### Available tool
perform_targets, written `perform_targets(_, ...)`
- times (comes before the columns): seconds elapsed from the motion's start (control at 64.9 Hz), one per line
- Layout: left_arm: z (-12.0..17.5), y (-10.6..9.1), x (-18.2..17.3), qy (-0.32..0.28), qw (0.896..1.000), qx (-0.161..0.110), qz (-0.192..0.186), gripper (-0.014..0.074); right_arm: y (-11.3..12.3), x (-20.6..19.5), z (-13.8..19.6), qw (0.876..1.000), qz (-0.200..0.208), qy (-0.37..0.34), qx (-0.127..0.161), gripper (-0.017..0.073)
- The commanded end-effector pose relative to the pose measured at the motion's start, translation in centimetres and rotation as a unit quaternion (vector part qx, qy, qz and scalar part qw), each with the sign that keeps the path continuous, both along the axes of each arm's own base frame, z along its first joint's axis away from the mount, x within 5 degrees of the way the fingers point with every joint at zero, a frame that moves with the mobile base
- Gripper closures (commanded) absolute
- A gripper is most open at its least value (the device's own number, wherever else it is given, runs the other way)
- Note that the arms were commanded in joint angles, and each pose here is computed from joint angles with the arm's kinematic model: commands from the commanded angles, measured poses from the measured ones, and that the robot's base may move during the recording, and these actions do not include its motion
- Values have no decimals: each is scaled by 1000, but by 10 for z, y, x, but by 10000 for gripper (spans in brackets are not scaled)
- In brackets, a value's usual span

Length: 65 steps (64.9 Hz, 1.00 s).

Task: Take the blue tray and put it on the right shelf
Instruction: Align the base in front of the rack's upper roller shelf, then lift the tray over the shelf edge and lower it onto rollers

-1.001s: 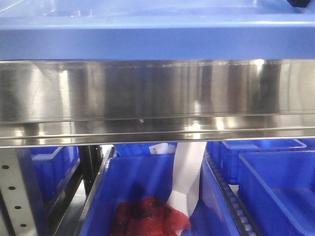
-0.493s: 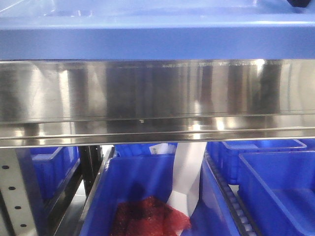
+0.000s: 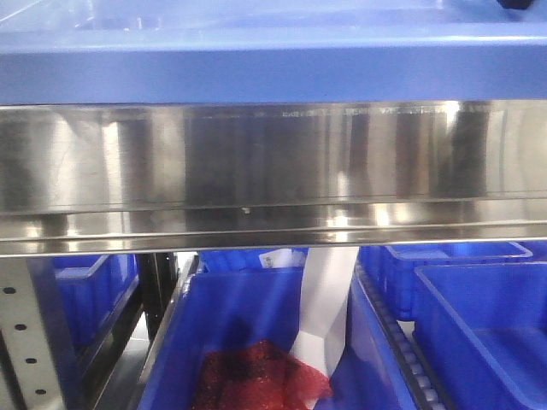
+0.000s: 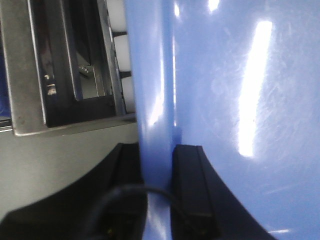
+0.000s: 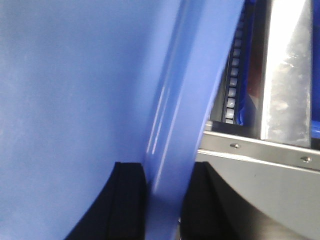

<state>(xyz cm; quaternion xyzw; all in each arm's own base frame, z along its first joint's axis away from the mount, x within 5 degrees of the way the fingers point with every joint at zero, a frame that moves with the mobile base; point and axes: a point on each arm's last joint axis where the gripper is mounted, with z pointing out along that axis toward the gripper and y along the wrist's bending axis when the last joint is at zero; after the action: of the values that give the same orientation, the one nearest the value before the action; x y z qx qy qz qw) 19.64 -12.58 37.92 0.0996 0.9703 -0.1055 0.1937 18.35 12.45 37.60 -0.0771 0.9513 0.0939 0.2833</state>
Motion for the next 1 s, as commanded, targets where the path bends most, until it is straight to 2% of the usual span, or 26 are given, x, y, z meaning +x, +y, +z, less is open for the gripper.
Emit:
perform_targets(0.0, 11, -8, -7, 4, 999, -30, -43, 642, 3, 0, 24, 997, 23, -67, 43, 504)
perform_targets(0.216, 25, -24, 17, -13, 998, -34, -47, 642, -8, 12, 39, 996, 19, -84, 18, 504)
perform_targets(0.339, 36, -34, 41, -43, 998, -23, -42, 642, -17, 36, 49, 997, -7, -80, -5, 504)
perform_targets(0.447, 45, -42, 64, -86, 996, -11, -35, 642, -21, 63, 57, 996, -13, -84, -9, 504)
perform_targets(0.585, 39, -50, 94, -100, 995, -2, -21, 642, -17, 101, 56, 997, -14, -74, 4, 504)
perform_targets(0.786, 6, -47, 135, -62, 998, 14, 10, 640, -4, 149, 29, 999, -13, -52, -10, 504)
perform_targets(0.863, -4, -41, 147, -43, 999, 4, 25, 640, 1, 161, 16, 999, -8, -39, -18, 501)
perform_targets(0.986, -16, -36, 160, -17, 999, -30, 39, 603, 6, 174, -4, 999, -3, -17, -30, 486)
